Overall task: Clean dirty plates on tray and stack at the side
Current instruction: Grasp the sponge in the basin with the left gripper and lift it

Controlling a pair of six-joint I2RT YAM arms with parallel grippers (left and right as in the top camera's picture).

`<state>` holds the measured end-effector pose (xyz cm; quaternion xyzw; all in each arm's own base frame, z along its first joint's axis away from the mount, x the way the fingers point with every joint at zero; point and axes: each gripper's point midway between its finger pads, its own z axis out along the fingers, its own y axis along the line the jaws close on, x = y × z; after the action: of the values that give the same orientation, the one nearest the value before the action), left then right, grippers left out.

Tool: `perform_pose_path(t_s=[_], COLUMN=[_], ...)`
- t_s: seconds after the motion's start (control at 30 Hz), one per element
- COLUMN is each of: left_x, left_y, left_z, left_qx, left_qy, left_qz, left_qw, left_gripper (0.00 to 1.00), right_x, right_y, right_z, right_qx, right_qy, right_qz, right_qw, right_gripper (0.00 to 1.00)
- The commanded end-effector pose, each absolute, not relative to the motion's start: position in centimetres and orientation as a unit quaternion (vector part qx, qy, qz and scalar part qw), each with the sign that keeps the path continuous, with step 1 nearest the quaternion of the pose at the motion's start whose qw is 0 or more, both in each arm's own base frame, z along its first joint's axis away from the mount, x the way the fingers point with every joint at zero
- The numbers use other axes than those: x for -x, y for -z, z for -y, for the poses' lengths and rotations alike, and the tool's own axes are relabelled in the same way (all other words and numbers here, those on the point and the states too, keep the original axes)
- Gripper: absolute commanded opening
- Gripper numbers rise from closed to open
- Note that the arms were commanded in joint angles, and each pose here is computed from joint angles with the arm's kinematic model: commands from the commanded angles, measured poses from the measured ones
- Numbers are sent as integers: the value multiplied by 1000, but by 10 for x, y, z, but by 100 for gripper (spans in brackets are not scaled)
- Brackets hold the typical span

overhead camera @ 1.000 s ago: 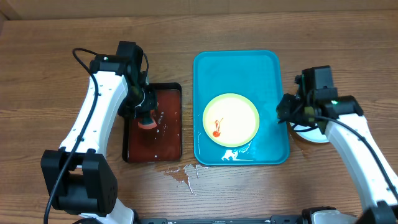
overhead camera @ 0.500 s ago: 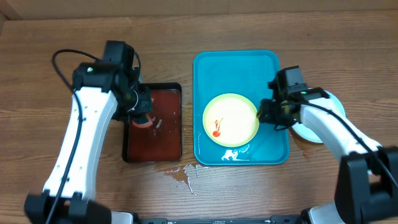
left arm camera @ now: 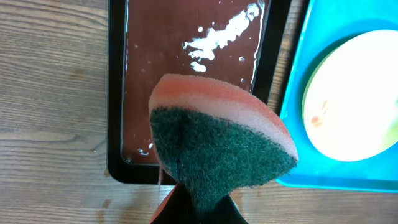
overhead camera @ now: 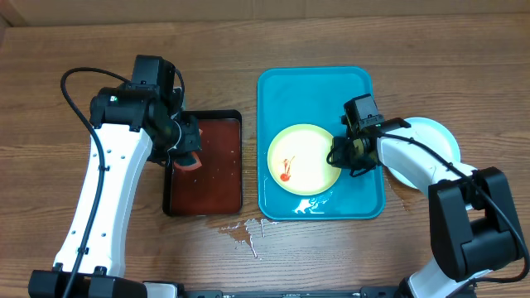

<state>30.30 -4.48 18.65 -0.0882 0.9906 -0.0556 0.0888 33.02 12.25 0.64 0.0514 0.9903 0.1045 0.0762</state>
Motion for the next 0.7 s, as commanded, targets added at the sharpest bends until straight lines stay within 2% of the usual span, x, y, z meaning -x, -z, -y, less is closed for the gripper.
perform_pose_path(t_s=[0.0, 0.27, 0.4, 0.53, 0.67], left_x=[-311, -323, -326, -337, -360], left_y=[-196, -175, -161, -185, -226], left_z=[47, 37, 49, 76, 105], left_qx=[109, 135, 125, 114, 111], left_qy=[60, 6, 16, 86, 144], left_qz=[-986, -982, -985, -980, -964], left_qw=[113, 132, 121, 136, 194], left_gripper=[4, 4, 4, 4, 4], right_x=[-327, -325, -325, -325, -325], right_y=[-1, -1, -1, -1, -1], right_z=[-117, -117, -117, -116, -116], right_qx=[-95, -95, -93, -93, -93], right_qy=[-89, -88, -88, -88, -88], right_qz=[-989, -989, -990, -990, -990], right_qw=[67, 64, 64, 64, 64], right_gripper=[4, 4, 4, 4, 4])
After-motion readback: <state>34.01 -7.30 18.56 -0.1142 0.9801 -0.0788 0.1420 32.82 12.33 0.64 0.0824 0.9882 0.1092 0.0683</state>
